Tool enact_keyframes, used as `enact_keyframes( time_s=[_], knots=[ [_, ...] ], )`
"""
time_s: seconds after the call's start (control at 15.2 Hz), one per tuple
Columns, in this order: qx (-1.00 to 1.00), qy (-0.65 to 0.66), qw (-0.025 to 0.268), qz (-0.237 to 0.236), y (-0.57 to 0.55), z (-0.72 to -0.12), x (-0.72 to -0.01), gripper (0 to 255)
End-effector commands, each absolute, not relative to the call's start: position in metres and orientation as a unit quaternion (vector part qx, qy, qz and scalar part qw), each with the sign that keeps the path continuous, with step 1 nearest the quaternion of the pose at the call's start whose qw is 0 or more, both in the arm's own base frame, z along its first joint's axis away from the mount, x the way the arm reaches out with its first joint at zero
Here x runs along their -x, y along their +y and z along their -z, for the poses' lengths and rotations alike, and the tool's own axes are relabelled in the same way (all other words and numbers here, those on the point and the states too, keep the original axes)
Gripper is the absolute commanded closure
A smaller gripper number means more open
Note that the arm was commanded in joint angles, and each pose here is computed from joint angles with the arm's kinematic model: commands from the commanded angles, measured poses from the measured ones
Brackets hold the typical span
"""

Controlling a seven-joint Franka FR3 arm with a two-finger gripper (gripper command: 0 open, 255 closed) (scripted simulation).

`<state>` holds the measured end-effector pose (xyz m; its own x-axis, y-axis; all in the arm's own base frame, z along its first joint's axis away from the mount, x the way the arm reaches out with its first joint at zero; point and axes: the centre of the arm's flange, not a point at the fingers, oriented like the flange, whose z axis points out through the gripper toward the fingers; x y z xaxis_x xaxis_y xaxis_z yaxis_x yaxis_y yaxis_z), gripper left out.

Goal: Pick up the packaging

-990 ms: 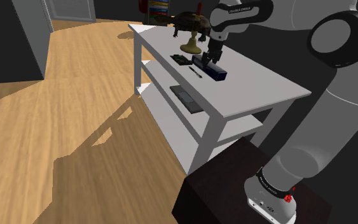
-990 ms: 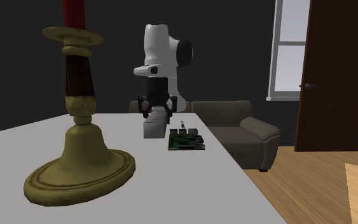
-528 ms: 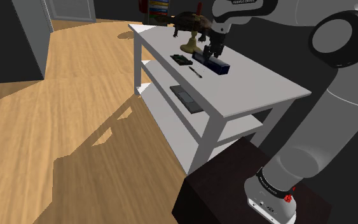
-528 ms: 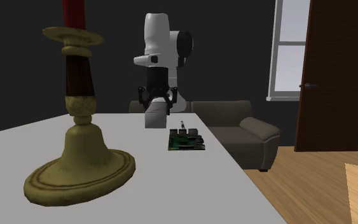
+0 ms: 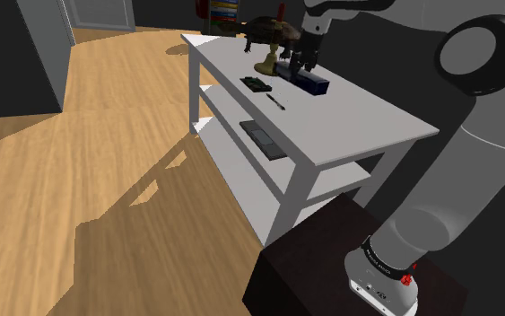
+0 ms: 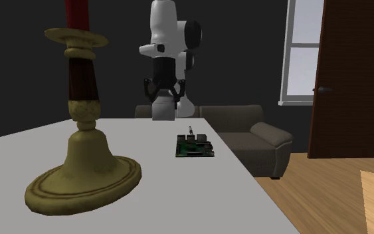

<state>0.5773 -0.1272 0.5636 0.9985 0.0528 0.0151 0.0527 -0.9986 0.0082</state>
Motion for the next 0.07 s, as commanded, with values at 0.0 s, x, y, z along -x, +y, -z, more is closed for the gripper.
enact_keyframes(
  time_s=[0.0],
  knots=[
    [-1.0, 0.026, 0.004, -0.008, -0.1278, -0.5676, -0.5773, 255]
  ],
)
